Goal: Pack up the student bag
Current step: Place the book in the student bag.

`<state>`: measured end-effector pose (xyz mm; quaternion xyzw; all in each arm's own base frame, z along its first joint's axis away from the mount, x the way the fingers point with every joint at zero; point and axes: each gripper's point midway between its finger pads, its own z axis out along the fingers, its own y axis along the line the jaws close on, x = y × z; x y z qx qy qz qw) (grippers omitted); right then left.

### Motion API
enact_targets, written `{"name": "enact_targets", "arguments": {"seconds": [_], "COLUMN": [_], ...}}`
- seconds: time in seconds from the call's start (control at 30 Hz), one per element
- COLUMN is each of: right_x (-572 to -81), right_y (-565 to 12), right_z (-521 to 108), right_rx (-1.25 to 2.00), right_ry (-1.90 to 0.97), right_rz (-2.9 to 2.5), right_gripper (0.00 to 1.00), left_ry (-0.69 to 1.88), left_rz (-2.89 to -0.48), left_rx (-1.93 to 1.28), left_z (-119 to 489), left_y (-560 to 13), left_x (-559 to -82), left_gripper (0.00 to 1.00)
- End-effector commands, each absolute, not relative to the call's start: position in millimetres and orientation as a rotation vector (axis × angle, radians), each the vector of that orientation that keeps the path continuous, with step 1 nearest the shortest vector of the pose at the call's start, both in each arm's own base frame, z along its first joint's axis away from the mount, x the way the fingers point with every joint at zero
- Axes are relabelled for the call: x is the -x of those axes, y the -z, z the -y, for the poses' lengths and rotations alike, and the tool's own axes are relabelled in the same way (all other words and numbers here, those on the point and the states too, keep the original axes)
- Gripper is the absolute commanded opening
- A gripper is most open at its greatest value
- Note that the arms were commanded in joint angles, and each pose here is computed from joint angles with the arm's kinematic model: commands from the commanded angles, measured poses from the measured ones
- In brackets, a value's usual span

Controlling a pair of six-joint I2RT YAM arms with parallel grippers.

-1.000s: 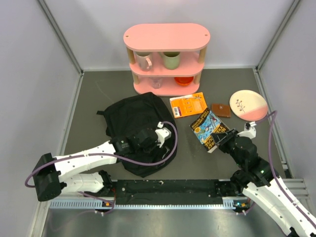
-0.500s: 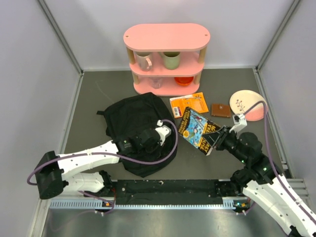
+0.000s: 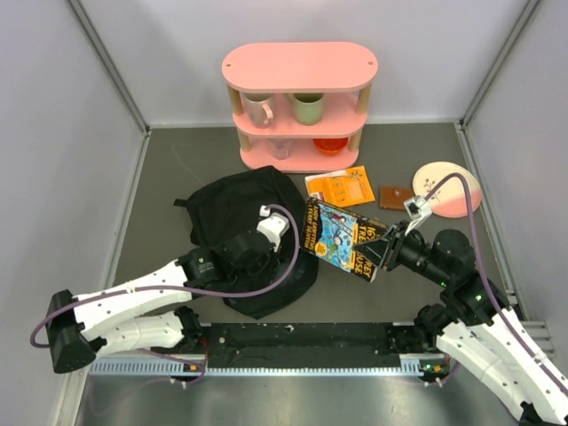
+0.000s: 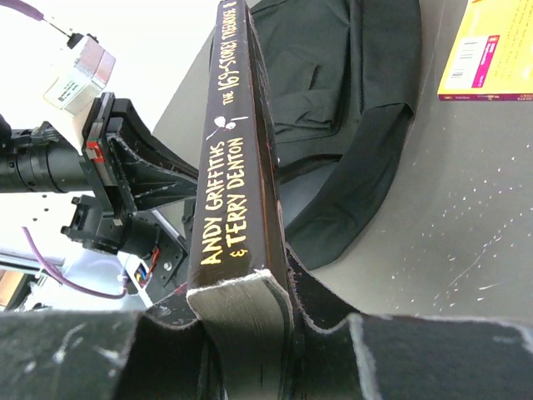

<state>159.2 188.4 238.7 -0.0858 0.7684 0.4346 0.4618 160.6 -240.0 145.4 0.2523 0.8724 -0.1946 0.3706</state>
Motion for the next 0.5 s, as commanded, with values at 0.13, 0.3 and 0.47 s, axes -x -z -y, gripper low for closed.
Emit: {"name": "enact_targets", "arguments": {"seconds": [0.13, 0.3, 0.47], "right_x": [-164, -181, -181], "right_y": [-299, -291, -284], "right_z": [-177, -147, -125], "right_rx": [0.174, -0.031, -0.23], "right_ry": [-1.064, -0.922, -0.903], "right_rz": [-1.66, -1.688, -1.689], "right_gripper": [0.0, 0.0, 0.0], "left_ry": [0.438, 0.499, 0.482], "left_rz": [-2.19, -2.122, -1.943], "left_rx": [-0.492, -0.442, -0.295], "left_z": [221, 225, 211], "left_y": [-154, -174, -231], "left_x": [-173, -177, -200], "left_gripper": [0.0, 0.0, 0.0]}}
